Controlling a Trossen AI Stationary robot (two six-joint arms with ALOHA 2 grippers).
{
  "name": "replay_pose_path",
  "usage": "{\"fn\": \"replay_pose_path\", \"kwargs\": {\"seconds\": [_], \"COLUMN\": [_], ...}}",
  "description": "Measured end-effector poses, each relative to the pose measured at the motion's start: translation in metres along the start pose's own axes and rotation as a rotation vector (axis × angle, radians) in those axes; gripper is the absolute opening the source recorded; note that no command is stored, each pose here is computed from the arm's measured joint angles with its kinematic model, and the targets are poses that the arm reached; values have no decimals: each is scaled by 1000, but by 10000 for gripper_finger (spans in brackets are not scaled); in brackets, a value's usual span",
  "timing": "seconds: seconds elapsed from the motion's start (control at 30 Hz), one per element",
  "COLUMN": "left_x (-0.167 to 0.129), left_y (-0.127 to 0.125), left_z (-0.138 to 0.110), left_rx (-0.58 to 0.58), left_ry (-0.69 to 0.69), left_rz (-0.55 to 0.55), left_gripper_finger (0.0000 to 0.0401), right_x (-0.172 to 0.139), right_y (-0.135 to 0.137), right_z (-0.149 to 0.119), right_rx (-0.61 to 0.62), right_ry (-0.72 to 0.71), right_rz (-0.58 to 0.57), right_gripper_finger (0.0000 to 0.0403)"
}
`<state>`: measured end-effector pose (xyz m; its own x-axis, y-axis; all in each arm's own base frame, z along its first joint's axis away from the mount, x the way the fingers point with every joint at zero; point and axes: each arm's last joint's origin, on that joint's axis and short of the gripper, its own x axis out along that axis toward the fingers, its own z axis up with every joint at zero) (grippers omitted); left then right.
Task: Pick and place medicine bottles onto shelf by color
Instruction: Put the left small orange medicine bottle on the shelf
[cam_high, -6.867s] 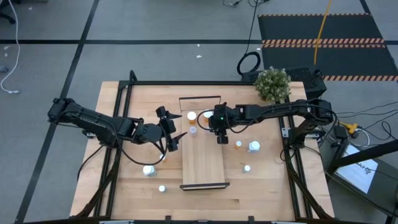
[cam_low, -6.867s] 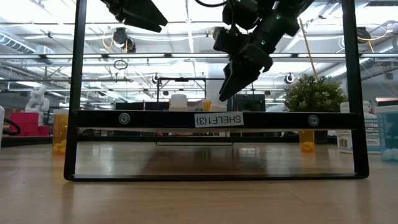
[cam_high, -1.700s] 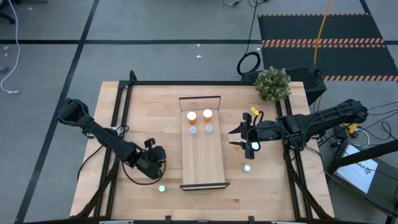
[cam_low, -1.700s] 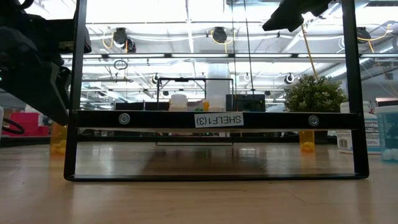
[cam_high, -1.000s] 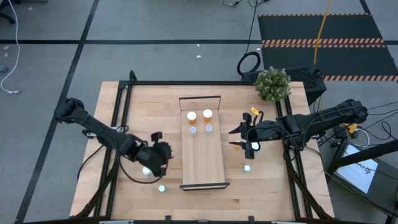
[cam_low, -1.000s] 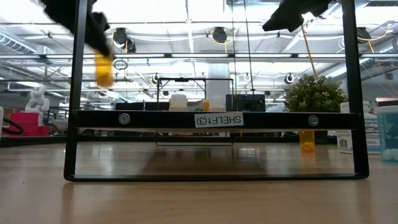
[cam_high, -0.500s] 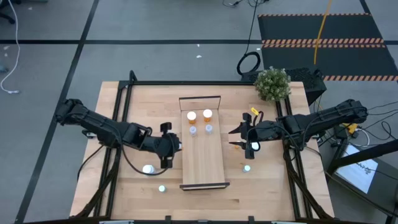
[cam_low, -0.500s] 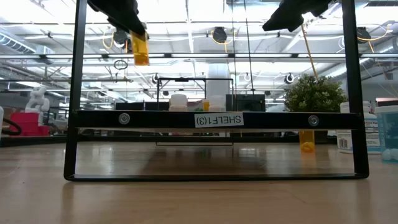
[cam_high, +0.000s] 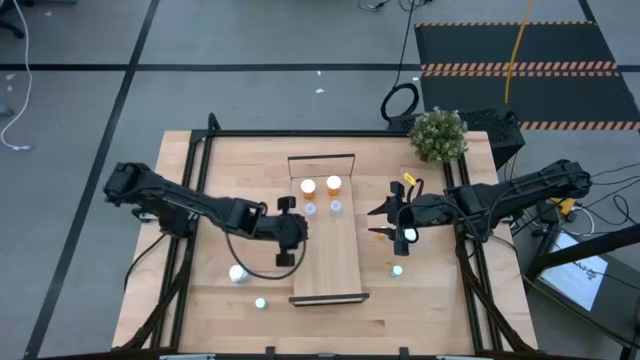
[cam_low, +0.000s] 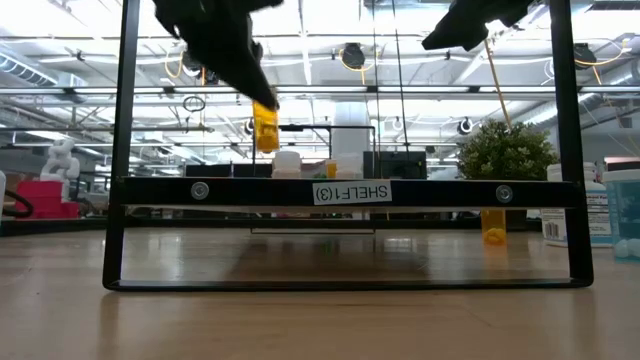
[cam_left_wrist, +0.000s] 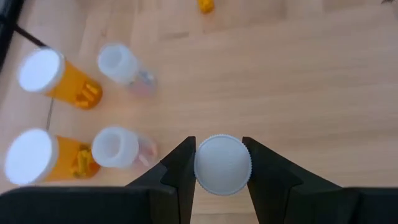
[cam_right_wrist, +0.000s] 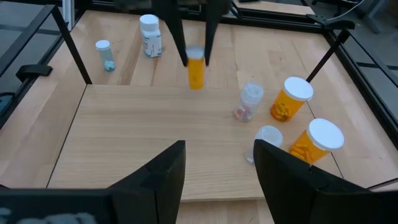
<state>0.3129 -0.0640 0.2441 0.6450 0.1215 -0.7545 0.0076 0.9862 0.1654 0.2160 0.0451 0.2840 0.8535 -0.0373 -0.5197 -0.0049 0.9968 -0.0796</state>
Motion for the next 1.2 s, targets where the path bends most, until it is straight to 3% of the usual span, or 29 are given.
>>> {"fn": "replay_pose_path", "kwargs": {"seconds": [0.33,1.0,1.2], "left_x": [34,50,50], "left_y": [4,9,9], "left_z": [-5,-7,-8], "left_rx": [3,26,29], "left_ry": [54,73,79], "left_rz": [21,34,33], "left_gripper_finger": [120,120,152], "right_x": [0,0,0], "right_y": [0,0,0], "right_z": [0,0,0], "right_rx": [0,-4,-4], "right_ry": [0,0,0], "right_rz": [0,0,0], "right_gripper_finger": [183,183,183]}}
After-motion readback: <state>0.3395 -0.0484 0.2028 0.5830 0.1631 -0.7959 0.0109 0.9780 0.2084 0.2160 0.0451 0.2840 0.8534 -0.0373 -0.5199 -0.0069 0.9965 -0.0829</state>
